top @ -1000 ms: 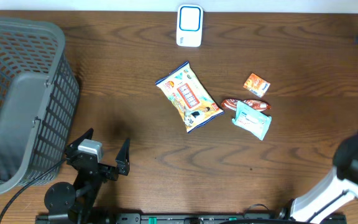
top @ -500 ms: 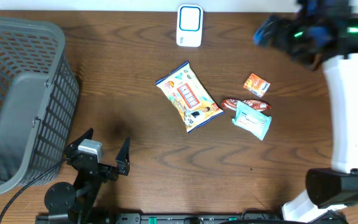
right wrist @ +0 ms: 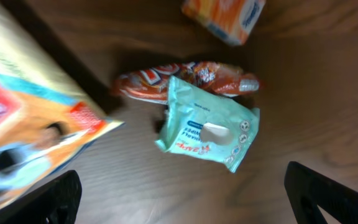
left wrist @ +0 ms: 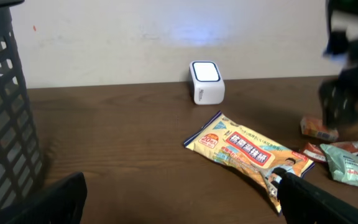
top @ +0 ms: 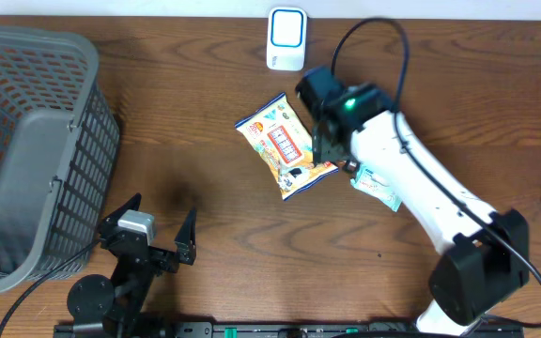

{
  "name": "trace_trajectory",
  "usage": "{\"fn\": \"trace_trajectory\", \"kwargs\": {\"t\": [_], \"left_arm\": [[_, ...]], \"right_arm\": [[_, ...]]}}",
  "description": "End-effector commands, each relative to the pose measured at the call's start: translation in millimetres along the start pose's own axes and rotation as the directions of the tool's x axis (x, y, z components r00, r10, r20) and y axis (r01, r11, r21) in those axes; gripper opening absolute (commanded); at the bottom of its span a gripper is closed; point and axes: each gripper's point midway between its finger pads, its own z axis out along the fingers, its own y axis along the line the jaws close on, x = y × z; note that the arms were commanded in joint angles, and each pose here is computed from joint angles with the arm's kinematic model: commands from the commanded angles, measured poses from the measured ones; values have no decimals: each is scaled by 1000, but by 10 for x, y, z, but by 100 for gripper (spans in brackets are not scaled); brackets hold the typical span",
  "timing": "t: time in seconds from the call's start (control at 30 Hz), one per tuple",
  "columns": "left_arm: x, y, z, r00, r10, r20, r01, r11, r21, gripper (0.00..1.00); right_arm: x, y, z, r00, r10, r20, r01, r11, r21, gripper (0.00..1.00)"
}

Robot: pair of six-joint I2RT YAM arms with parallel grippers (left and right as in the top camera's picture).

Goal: Scan the item barcode
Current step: 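Bring the right gripper back over the mint-green wipes pack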

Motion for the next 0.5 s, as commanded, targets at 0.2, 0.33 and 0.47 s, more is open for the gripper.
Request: {"fn": "trace_trajectory", "kwargs": {"t": [0.2,0.33,0.47], "left_arm": [[-27,-3,-9,1000,17,7,-17,1000,-2,98],[-27,-4,-9,1000,17,7,-17,1000,-1,98],[-27,-3,-9,1000,17,7,-17,1000,-2,98]], "right_arm": [[122,24,625,989,107,105,-114,992,59,85],[174,78,797,989,74,126,-81,996,47,75],[209,50,906,989,17,149,-29,997,74,66]]}}
